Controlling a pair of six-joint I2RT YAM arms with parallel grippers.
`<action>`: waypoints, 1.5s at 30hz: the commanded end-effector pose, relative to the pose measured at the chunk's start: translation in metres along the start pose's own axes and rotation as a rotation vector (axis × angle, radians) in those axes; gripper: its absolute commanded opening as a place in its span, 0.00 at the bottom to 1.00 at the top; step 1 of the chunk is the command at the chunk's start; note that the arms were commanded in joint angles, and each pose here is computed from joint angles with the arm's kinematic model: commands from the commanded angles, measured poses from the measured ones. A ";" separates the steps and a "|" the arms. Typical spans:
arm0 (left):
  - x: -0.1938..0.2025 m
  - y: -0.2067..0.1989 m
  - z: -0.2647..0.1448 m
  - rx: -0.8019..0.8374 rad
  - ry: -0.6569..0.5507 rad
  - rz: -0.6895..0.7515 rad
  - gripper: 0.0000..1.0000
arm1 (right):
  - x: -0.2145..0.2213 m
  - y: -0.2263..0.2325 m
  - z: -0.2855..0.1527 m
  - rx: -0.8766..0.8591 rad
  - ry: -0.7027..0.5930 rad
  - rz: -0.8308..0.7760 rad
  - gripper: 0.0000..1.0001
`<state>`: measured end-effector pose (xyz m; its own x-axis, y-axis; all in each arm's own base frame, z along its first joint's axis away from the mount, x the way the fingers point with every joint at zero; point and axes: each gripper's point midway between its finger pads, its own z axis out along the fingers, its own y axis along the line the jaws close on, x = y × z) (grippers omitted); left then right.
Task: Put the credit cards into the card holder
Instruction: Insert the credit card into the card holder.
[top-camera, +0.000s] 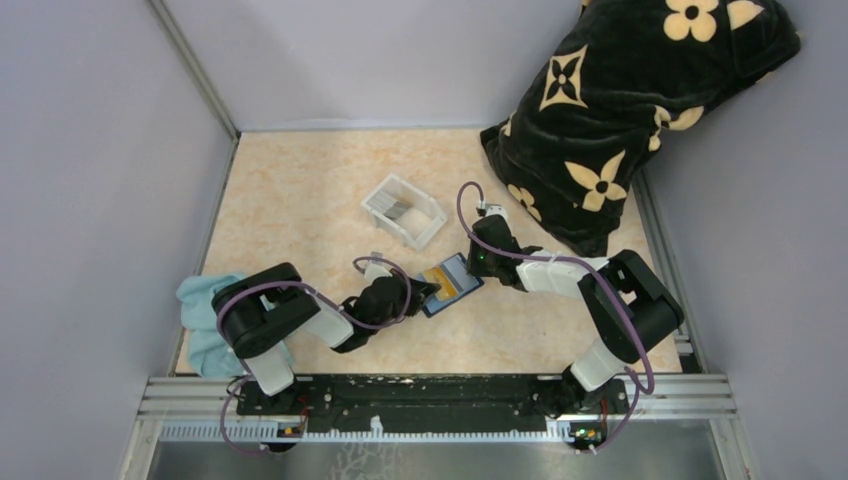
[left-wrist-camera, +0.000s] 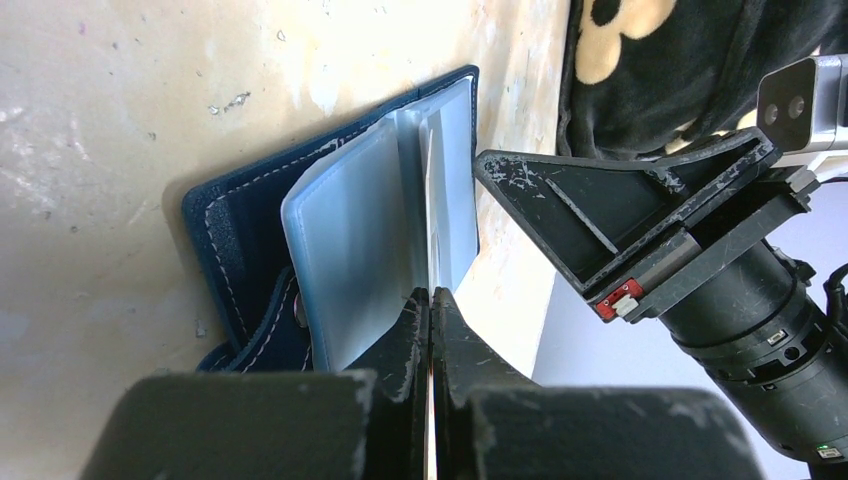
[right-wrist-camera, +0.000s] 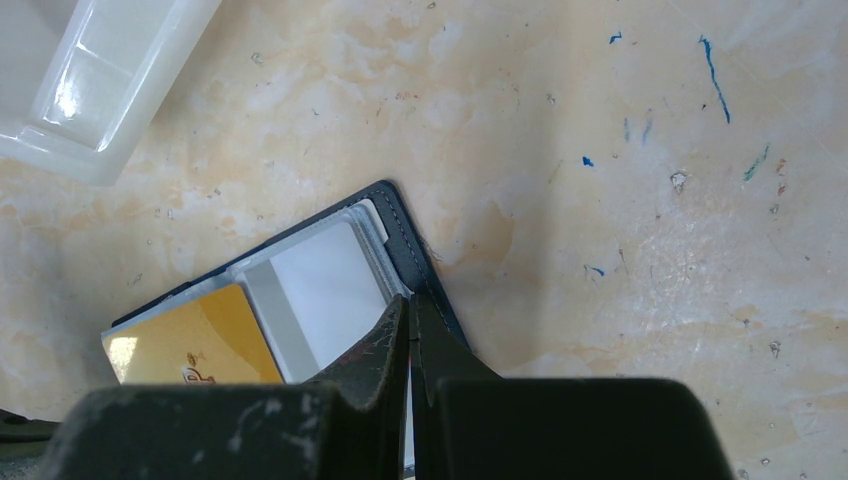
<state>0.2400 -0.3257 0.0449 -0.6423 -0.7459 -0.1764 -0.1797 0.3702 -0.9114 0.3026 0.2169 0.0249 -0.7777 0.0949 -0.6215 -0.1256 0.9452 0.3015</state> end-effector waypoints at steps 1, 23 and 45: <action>0.001 -0.002 0.006 0.012 0.005 0.004 0.00 | 0.039 -0.017 -0.005 0.055 0.117 -0.038 0.00; 0.006 0.018 -0.003 -0.133 -0.032 -0.120 0.00 | 0.034 -0.013 -0.003 0.048 0.113 -0.045 0.00; 0.021 0.021 0.002 -0.146 -0.001 -0.171 0.00 | 0.039 -0.014 -0.003 0.051 0.120 -0.047 0.00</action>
<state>0.2288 -0.3366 0.0358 -0.5885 -0.8085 -0.0086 -0.3627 0.2735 -0.8909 0.3023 0.2178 0.0250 -0.7764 0.0914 -0.6236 -0.1289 0.9455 0.2990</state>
